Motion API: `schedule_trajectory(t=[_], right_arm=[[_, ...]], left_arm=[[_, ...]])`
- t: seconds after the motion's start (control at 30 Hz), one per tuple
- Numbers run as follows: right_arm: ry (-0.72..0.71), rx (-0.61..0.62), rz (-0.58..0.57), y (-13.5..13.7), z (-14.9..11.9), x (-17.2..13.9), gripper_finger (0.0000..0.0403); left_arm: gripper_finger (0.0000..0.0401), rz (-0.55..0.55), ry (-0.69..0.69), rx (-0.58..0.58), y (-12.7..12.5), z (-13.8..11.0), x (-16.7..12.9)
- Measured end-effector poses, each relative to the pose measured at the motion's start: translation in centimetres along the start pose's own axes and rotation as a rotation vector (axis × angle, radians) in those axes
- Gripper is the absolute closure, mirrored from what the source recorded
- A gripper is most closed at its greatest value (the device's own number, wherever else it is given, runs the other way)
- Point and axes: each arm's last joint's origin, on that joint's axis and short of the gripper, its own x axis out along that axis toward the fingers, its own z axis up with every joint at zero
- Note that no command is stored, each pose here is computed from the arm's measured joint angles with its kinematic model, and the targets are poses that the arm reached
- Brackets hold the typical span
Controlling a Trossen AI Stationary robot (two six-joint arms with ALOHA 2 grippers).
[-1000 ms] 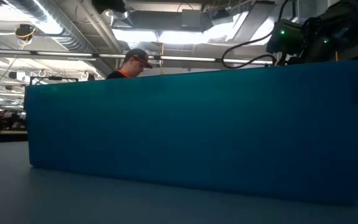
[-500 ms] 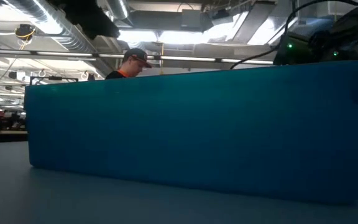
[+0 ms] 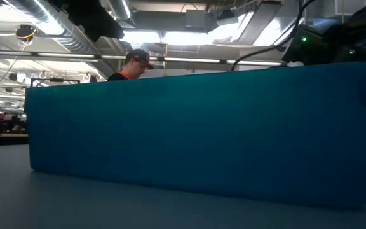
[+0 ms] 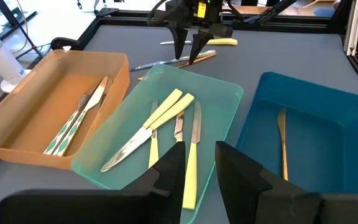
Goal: Sort silverware by color (type)
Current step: Put the golden knife into the blue bin
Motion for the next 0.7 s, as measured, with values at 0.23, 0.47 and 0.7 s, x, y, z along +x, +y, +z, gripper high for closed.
schedule_trajectory(t=[0.23,0.47,0.7], right_arm=[[0.050,0.034,-0.027,-0.04,-0.55,-0.02,0.0240],[0.055,0.042,0.026,0.14,-0.49,-0.02,0.0240],[0.089,0.043,0.020,0.22,-0.83,0.05,0.0240]], left_arm=[[0.0320,0.000,-0.001,0.000,0.00,0.01,0.00],[0.0320,0.000,-0.001,0.000,0.00,0.01,0.00],[0.0319,0.000,-0.001,0.000,0.00,0.01,0.00]])
